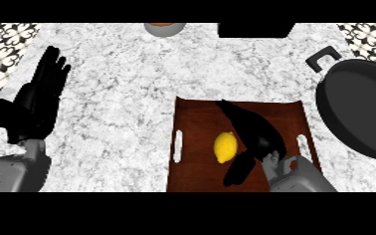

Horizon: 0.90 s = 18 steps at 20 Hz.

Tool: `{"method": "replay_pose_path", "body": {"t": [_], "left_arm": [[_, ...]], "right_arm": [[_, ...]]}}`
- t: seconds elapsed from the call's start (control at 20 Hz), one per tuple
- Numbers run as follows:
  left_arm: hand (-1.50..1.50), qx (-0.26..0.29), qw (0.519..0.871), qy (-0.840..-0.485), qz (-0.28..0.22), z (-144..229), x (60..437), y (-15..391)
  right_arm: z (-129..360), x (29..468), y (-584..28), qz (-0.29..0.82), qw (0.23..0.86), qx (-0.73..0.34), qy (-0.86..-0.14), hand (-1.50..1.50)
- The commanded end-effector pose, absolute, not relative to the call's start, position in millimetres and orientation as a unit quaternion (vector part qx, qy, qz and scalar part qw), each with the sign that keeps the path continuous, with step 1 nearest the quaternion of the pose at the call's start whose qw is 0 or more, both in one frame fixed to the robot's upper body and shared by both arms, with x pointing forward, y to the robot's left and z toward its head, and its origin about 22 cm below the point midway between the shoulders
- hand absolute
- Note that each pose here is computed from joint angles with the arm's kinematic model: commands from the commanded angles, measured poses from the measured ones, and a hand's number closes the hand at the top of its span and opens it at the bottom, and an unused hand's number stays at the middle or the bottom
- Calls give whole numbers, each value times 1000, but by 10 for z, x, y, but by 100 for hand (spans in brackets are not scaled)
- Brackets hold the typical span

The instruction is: Pick the lemon from the tray and place it in the pot

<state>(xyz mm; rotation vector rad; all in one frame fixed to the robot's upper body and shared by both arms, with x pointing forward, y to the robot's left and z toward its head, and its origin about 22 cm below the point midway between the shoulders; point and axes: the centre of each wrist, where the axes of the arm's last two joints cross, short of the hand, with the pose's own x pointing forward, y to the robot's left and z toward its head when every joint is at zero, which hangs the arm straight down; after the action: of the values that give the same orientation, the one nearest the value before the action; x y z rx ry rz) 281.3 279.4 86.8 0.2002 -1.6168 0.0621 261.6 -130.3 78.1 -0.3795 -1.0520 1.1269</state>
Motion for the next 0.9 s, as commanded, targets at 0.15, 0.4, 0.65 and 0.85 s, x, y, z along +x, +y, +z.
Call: {"method": "replay_pose_path", "body": {"t": [0.15,0.4,0.65,0.85], "left_arm": [[0,88,690,-718,28,851,2785,2807],[0,88,680,-727,33,869,2736,2907],[0,88,687,-720,32,715,2883,2822],[0,86,685,-722,38,908,2716,2695]], "right_arm": [[554,2581,-1264,517,710,-213,-428,-150],[567,2534,-1284,517,709,-211,-431,-150],[313,2561,-1332,516,705,-211,-439,-150],[185,2742,-1451,523,711,-219,-417,-150]]}}
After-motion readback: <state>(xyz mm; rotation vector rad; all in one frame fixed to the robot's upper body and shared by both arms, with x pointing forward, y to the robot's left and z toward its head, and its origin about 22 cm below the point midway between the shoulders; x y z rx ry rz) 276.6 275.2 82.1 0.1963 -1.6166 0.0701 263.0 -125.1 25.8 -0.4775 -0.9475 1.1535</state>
